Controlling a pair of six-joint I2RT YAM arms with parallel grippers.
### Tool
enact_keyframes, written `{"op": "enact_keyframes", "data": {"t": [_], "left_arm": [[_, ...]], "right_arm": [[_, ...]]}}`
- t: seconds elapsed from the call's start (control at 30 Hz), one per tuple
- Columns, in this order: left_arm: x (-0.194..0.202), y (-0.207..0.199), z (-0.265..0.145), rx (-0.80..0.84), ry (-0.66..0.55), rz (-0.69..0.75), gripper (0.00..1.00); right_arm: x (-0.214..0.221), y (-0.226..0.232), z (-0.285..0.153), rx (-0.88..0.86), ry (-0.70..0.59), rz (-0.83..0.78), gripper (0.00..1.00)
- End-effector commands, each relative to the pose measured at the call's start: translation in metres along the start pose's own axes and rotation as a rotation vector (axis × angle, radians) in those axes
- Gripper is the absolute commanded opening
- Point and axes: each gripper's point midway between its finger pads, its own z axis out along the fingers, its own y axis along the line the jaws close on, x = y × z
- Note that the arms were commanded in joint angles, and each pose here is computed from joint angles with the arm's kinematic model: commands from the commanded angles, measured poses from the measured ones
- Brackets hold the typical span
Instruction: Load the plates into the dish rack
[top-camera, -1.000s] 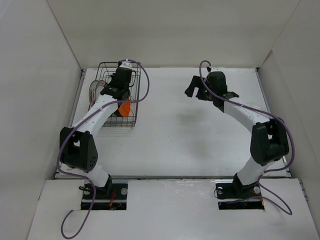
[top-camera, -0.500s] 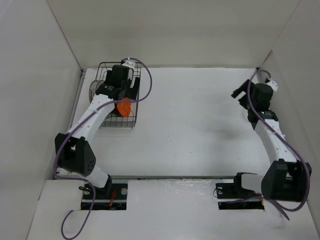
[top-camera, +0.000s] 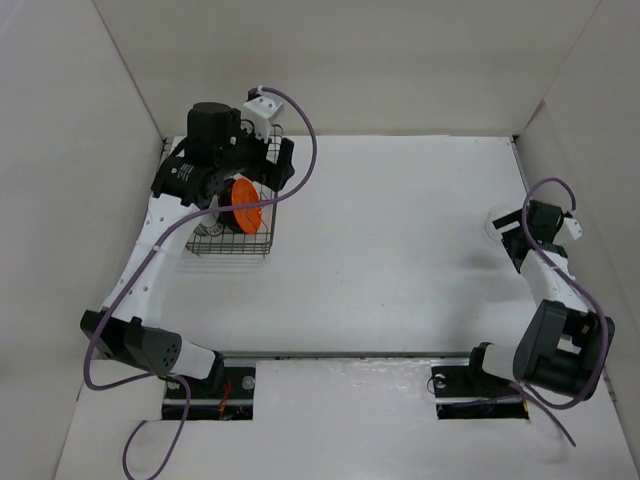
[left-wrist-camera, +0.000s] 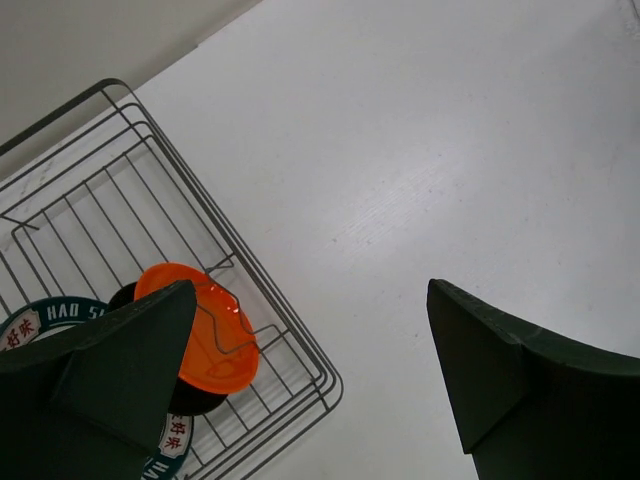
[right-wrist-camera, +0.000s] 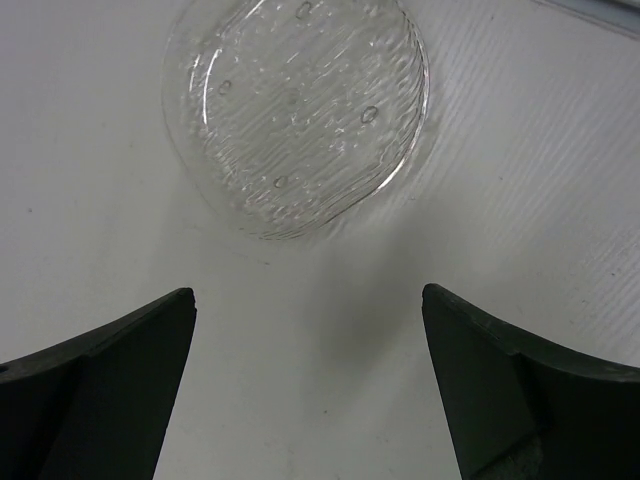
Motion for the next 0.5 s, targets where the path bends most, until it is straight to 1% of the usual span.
{"op": "enact_keyframes", "data": {"t": [0.0, 0.07, 0.1, 0.3, 0.47], "left_arm": [[0.007, -0.014, -0.001, 0.077, 0.022, 0.031, 1.00], [0.005, -0.014, -0.004, 0.076, 0.013, 0.034, 1.00], [0.011, -0.015, -0.003, 0.079, 0.030, 0.037, 1.00], [0.008, -0.017, -0.007, 0.087, 0.019, 0.040, 1.00], [0.005, -0.024, -0.010, 0.124, 0.003, 0.043, 1.00]], "right_arm": [[-0.005, 0.004, 0.011, 0.007, 0.002, 0.064, 0.99], [0.003, 0.001, 0.020, 0.028, 0.033, 0.067, 0.99], [0.006, 0.000, 0.022, 0.036, 0.040, 0.076, 0.99], [0.005, -0.008, 0.038, 0.092, 0.032, 0.101, 0.97], [0.003, -0.010, 0.048, 0.124, 0.018, 0.115, 0.96]]}}
